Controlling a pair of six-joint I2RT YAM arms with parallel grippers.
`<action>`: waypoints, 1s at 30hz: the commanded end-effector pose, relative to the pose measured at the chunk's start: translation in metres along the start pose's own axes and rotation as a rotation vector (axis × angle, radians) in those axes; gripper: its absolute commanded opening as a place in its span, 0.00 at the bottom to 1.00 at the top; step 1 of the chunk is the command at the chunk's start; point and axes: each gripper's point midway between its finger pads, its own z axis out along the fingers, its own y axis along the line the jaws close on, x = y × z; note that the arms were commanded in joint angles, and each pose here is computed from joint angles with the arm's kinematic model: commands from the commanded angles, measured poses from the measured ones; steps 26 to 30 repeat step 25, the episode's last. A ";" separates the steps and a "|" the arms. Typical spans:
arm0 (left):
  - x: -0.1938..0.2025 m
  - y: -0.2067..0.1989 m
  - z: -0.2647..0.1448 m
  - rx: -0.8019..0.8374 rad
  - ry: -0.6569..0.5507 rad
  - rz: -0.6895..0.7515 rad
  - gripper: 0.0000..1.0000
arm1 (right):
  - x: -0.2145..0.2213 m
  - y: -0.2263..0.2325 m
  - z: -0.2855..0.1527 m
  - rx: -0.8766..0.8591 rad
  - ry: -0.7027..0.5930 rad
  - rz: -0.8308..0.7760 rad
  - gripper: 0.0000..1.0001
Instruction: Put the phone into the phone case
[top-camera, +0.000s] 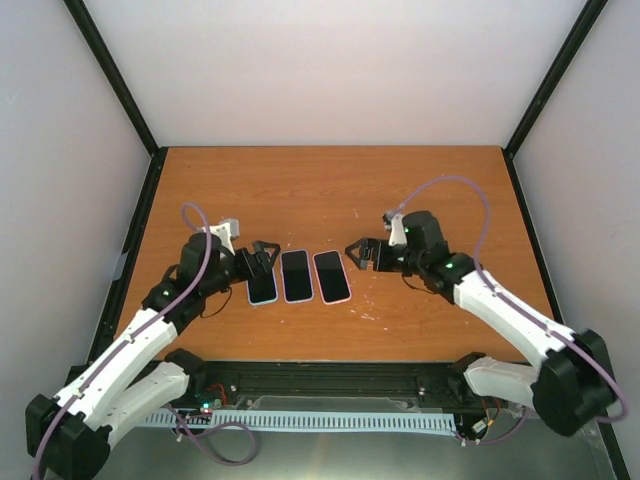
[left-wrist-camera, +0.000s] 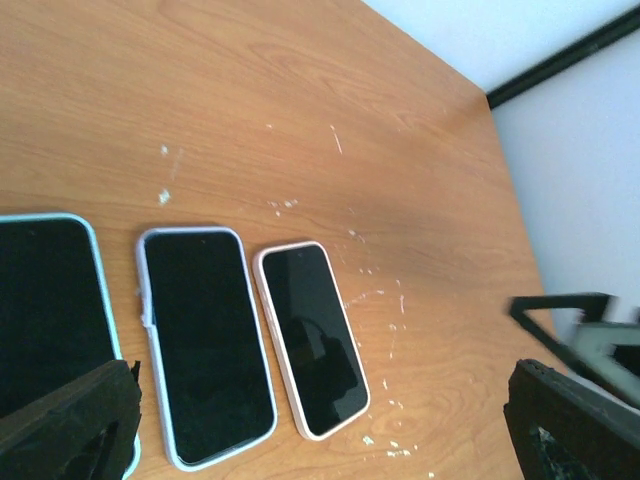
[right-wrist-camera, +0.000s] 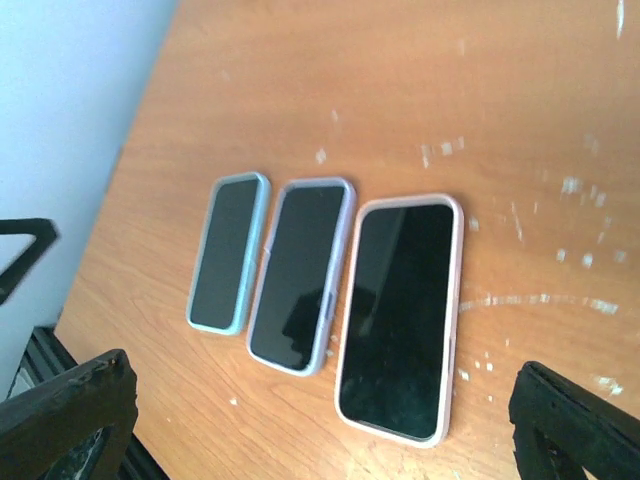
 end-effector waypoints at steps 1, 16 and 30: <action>-0.040 -0.010 -0.024 -0.079 -0.124 0.024 0.99 | -0.025 0.013 -0.052 0.097 -0.100 -0.101 1.00; -0.077 -0.067 -0.086 0.077 -0.289 0.173 0.99 | -0.058 0.054 -0.158 0.077 -0.406 -0.095 1.00; -0.067 -0.063 -0.078 0.097 -0.265 0.185 1.00 | -0.049 0.044 -0.160 0.094 -0.410 -0.063 1.00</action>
